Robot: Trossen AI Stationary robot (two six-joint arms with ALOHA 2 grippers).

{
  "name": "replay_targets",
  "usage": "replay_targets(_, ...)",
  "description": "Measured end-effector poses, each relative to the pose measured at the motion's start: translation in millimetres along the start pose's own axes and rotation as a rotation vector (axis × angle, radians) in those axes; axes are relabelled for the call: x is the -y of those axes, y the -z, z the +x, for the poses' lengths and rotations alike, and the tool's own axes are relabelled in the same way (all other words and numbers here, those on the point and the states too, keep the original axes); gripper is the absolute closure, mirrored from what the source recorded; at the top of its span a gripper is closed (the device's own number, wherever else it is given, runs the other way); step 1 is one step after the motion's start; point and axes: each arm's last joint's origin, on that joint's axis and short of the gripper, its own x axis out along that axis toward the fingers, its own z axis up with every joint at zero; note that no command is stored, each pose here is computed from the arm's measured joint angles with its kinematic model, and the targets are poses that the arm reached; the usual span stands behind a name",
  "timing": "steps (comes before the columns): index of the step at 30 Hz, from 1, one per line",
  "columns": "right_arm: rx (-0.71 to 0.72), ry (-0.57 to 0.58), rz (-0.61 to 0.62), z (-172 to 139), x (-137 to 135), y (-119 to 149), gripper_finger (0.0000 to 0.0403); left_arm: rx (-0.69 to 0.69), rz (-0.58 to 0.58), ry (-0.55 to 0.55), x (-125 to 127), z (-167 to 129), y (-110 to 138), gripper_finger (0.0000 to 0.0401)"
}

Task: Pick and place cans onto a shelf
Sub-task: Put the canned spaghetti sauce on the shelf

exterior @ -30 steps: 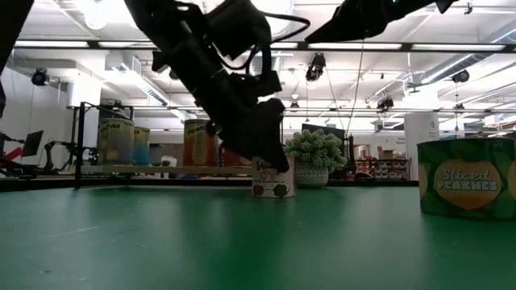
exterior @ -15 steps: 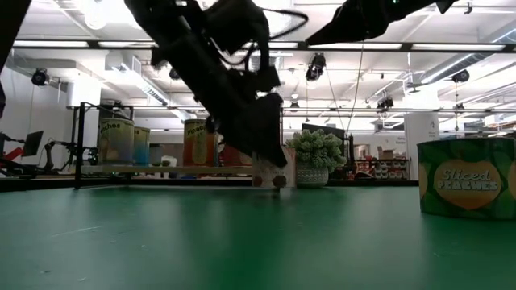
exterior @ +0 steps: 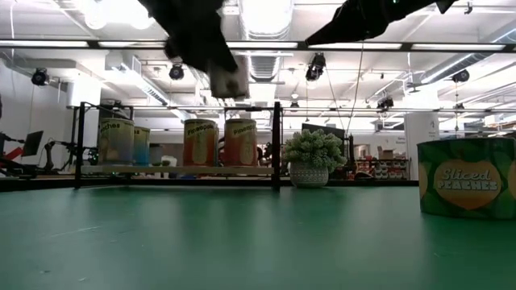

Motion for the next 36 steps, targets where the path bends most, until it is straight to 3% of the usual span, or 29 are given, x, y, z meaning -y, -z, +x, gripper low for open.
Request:
replay_targets(6, 0.008, 0.003, 0.002, 0, 0, -1, 0.0202, 0.062, -0.012, -0.175, -39, -45, -5, 0.0113)
replay_targets(11, 0.011, 0.005, 0.003, 0, 0, -1, 0.0202, 0.038, -0.106, -0.332, -77, -55, 0, 0.0113)
replay_targets(16, 0.011, 0.004, 0.003, 0, 0, -1, 0.0202, -0.037, -0.202, -0.453, -110, -44, 9, 0.0113)
replay_targets(19, 0.01, 0.004, 0.003, 0, 0, -1, 0.0202, -0.083, -0.247, -0.469, -124, -35, 11, 0.0113)
replay_targets(29, 0.006, 0.002, 0.01, 0, 0, -1, 0.0202, -0.259, -0.279, -0.588, -163, -6, 22, 0.0113)
replay_targets(36, 0.004, 0.001, 0.009, 0, 0, 0, 0.0202, -0.331, -0.282, -0.562, -169, 15, 28, 0.0113)
